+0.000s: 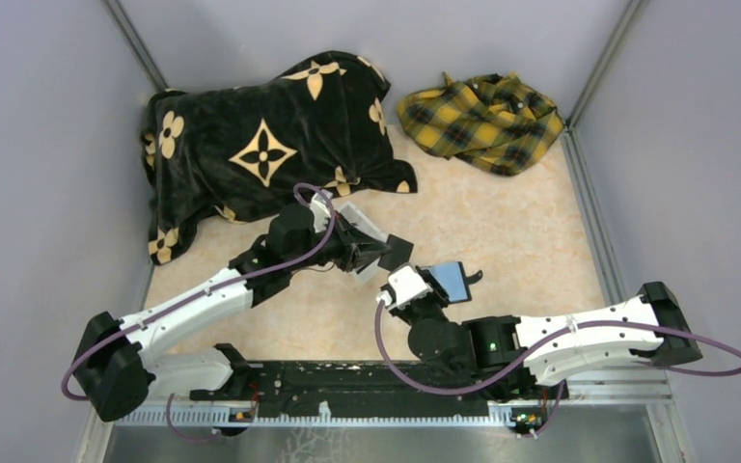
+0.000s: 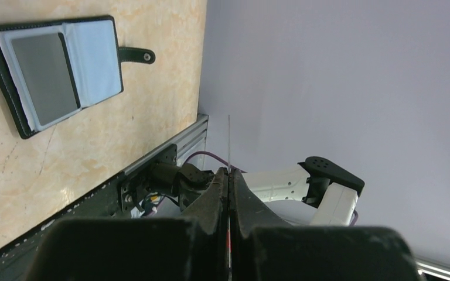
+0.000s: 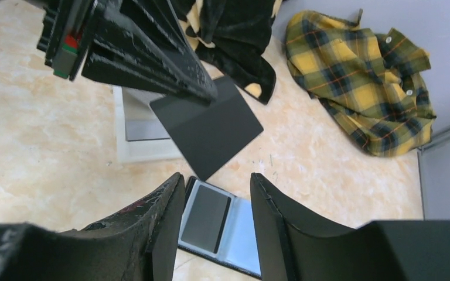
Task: Put the credit cards into the card holder
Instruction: Pick up the credit card from the storage box, then insert the credit card into the card holder.
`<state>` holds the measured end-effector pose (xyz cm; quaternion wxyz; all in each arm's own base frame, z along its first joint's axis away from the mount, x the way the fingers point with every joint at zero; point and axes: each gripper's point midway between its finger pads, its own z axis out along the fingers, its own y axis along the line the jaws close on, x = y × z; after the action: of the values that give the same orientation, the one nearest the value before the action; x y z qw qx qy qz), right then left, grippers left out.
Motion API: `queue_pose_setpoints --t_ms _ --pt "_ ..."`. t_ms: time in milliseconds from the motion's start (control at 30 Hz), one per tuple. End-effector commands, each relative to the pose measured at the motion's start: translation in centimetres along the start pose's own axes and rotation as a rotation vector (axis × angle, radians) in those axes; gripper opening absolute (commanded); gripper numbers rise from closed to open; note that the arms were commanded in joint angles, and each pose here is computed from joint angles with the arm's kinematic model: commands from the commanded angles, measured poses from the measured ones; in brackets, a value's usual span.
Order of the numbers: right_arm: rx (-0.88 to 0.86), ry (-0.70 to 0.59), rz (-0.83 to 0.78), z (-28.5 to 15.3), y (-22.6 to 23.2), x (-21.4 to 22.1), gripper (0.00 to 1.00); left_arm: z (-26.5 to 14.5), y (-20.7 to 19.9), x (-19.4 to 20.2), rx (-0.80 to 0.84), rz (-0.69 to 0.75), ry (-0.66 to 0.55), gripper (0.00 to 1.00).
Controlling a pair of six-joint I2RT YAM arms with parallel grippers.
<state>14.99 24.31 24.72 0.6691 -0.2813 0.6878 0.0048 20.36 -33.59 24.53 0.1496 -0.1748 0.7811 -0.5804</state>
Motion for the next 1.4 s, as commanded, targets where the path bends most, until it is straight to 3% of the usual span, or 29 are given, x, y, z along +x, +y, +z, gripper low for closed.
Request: queue_pose_setpoints --t_ms 0,333,533,633,867,1133,1367 --pt "0.05 0.045 0.107 -0.4 -0.7 1.2 0.46 -0.3 -1.3 -2.0 0.075 0.043 -0.11 0.0" --pt "0.122 0.097 0.356 -1.5 -2.8 3.5 0.47 0.5 2.0 -3.2 0.059 0.062 -0.183 0.0" --pt "0.176 0.135 0.498 -1.5 -5.3 4.4 0.41 1.6 4.6 -3.0 0.025 0.064 -0.194 0.0" --pt "0.162 0.227 0.556 0.1 -5.7 5.4 0.34 2.5 5.7 -2.9 0.006 0.079 -0.198 0.0" --pt "0.171 0.347 0.592 5.2 -7.5 6.6 0.33 4.4 7.6 -2.8 -0.038 0.115 -0.194 0.0" --pt "0.112 0.492 0.813 8.9 -9.3 12.9 0.33 6.4 9.0 -0.6 -0.051 0.129 -0.191 0.0" --pt "0.06 0.559 0.876 8.1 -7.1 16.3 0.16 8.8 10.9 1.5 -0.049 0.112 -0.207 0.0"
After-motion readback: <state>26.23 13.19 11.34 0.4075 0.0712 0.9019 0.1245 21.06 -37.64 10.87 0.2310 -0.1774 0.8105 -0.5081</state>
